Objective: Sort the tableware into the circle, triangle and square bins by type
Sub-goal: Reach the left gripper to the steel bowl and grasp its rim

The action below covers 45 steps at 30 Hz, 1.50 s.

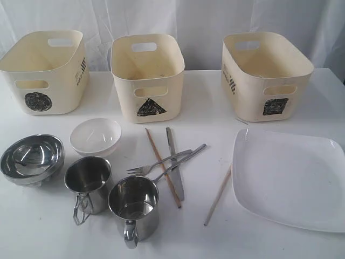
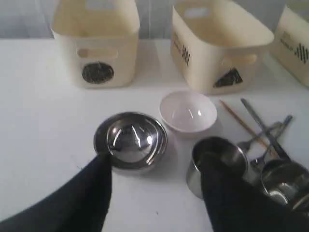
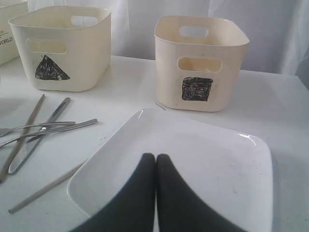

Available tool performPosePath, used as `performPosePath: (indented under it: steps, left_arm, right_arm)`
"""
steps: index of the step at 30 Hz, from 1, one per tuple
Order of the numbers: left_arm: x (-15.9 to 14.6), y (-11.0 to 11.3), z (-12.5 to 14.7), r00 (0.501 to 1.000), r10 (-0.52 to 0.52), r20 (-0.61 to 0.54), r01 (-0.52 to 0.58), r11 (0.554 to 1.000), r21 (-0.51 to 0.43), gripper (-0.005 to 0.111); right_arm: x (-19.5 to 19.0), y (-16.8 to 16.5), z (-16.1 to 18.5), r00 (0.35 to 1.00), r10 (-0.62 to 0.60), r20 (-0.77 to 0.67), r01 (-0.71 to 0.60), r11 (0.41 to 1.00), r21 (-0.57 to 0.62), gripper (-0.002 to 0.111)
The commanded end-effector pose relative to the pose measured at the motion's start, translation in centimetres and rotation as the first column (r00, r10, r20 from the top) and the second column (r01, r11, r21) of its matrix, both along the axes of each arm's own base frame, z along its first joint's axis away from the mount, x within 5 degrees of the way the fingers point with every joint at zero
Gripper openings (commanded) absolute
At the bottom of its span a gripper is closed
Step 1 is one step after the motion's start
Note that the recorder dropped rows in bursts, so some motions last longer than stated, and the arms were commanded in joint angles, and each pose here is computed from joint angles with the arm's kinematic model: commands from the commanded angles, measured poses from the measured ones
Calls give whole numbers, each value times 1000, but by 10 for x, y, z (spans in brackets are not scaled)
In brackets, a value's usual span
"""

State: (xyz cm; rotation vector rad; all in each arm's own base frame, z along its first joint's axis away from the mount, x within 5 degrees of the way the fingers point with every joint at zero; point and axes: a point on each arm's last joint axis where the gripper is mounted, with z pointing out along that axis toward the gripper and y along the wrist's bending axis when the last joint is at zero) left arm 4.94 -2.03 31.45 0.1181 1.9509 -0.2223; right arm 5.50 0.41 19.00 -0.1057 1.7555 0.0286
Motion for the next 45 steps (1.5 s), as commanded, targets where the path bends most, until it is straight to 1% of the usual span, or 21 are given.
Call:
performPosePath:
  steps: [1, 3, 5, 8, 11, 14, 15, 16, 17, 21, 23, 27, 30, 35, 37, 39, 40, 43, 45]
  left_arm:
    - [46, -1, 11, 975, -37, -221, 35, 999, -15, 64]
    - [78, -1, 11, 943, -49, -329, 48, 999, -11, 64]
    - [108, 0, 10, 901, -78, -427, 93, 996, 14, 64]
    - [146, 2, 7, 868, -84, -489, 120, 992, 42, 64]
    - [178, 7, 0, 866, -49, -498, 108, 990, 90, 64]
    - [202, 10, -16, 839, -39, -543, 121, 986, 115, 64]
    - [214, 11, -32, 809, -54, -586, 157, 980, 126, 64]
    - [218, 11, -38, 796, -60, -603, 171, 977, 129, 64]
    - [228, 13, -54, 768, -55, -638, 192, 970, 147, 64]
    - [246, 18, -87, 721, -30, -693, 220, 957, 188, 64]
    - [252, 20, -97, 715, -19, -699, 226, 952, 205, 64]
    - [263, 21, -117, 705, -8, -709, 221, 953, 209, 64]
    - [272, 23, -134, 708, 3, -707, 212, 953, 216, 64]
    - [278, 23, -156, 685, 9, -729, 213, 954, 212, 64]
    - [281, 24, -162, 684, 14, -729, 207, 955, 213, 64]
    - [282, 24, -165, 682, 23, -731, 191, 959, 209, 59]
    - [282, 24, -165, 682, 28, -731, 181, 962, 205, 54]
    - [279, 23, -158, 677, 25, -736, 180, 963, 198, 27]
    - [276, 23, -149, 689, 23, -725, 179, 963, 200, 7]
  right_arm:
    - [0, 0, -1, 1000, 2, 13, -2, 1000, 5, 0]
    - [0, 0, -1, 1000, 2, 13, -2, 1000, 5, 0]
    - [0, 0, -1, 1000, 2, 13, -2, 1000, 5, 0]
    - [0, 0, -1, 1000, 2, 13, -2, 1000, 5, 0]
    - [0, 0, -1, 1000, 2, 13, -2, 1000, 5, 0]
    - [0, 0, -1, 1000, 2, 13, -2, 1000, 5, 0]
    - [0, 0, -1, 1000, 2, 13, -2, 1000, 5, 0]
    - [0, 0, -1, 1000, 2, 13, -2, 1000, 5, 0]
    - [0, 0, -1, 1000, 2, 13, -2, 1000, 5, 0]
    - [0, 0, -1, 1000, 2, 13, -2, 1000, 5, 0]
    - [0, 0, -1, 1000, 2, 13, -2, 1000, 5, 0]
    - [0, 0, -1, 1000, 2, 13, -2, 1000, 5, 0]
    - [0, 0, -1, 1000, 2, 13, -2, 1000, 5, 0]
    - [0, 0, -1, 1000, 2, 13, -2, 1000, 5, 0]
    - [0, 0, -1, 1000, 2, 13, -2, 1000, 5, 0]
    - [0, 0, -1, 1000, 2, 13, -2, 1000, 5, 0]
    - [0, 0, -1, 1000, 2, 13, -2, 1000, 5, 0]
    - [0, 0, -1, 1000, 2, 13, -2, 1000, 5, 0]
    - [0, 0, -1, 1000, 2, 13, -2, 1000, 5, 0]
